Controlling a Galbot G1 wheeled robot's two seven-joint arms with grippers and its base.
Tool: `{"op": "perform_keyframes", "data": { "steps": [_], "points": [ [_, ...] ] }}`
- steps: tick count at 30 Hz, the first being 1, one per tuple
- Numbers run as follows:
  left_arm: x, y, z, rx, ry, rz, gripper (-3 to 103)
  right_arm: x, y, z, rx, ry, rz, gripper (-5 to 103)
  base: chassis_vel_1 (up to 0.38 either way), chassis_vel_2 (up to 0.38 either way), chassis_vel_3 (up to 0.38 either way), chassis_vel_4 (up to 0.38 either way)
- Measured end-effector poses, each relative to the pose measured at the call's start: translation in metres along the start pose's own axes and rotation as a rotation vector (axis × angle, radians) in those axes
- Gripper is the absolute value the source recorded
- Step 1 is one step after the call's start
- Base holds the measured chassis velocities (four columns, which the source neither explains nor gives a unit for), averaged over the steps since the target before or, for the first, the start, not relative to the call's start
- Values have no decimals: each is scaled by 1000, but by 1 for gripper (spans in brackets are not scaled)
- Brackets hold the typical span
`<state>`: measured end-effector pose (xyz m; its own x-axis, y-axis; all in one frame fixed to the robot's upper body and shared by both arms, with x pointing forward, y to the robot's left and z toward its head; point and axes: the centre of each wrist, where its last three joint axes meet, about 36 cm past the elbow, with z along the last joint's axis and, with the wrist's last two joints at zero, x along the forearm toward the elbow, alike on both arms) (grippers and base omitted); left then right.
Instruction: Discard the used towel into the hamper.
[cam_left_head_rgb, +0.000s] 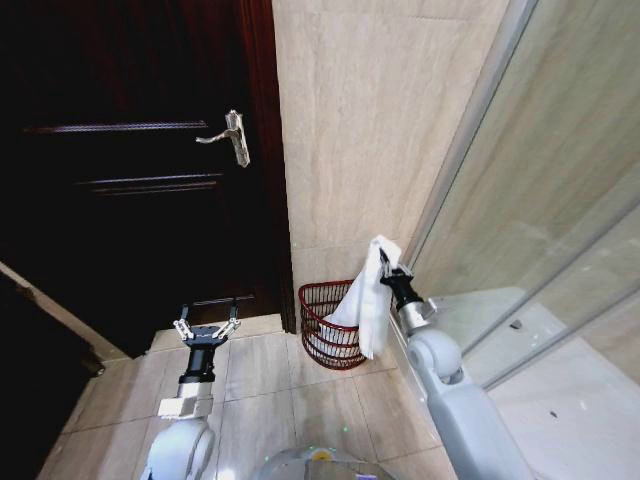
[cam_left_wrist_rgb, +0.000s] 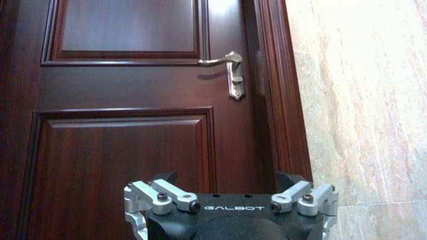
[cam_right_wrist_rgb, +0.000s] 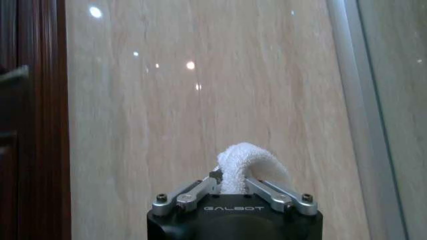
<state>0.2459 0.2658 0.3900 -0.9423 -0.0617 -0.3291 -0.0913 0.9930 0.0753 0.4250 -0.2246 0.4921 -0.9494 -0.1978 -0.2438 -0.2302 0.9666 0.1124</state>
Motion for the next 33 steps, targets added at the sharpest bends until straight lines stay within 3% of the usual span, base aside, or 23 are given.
{"op": "perform_keyframes", "data": {
  "steps": [7, 12, 18, 24, 33],
  "points": [
    [1, 0, 0, -8, 4, -2, 99, -33, 2, -42, -30, -79, -35, 4, 0, 0, 0, 0],
    [0, 0, 0, -14, 11, -10, 99, -52, 0, -40, -30, -87, -51, 4, 0, 0, 0, 0],
    [2, -5, 3, -15, 22, -8, 100, -73, -7, 16, -53, -22, -35, 4, 0, 0, 0, 0],
    [-2, -4, 1, -11, 17, -23, 100, -51, -3, 70, -70, 67, -5, 4, 0, 0, 0, 0],
    [-5, -4, 1, -1, 13, -44, 100, -17, 5, 87, -66, 183, 3, 4, 0, 0, 0, 0]
  ]
}}
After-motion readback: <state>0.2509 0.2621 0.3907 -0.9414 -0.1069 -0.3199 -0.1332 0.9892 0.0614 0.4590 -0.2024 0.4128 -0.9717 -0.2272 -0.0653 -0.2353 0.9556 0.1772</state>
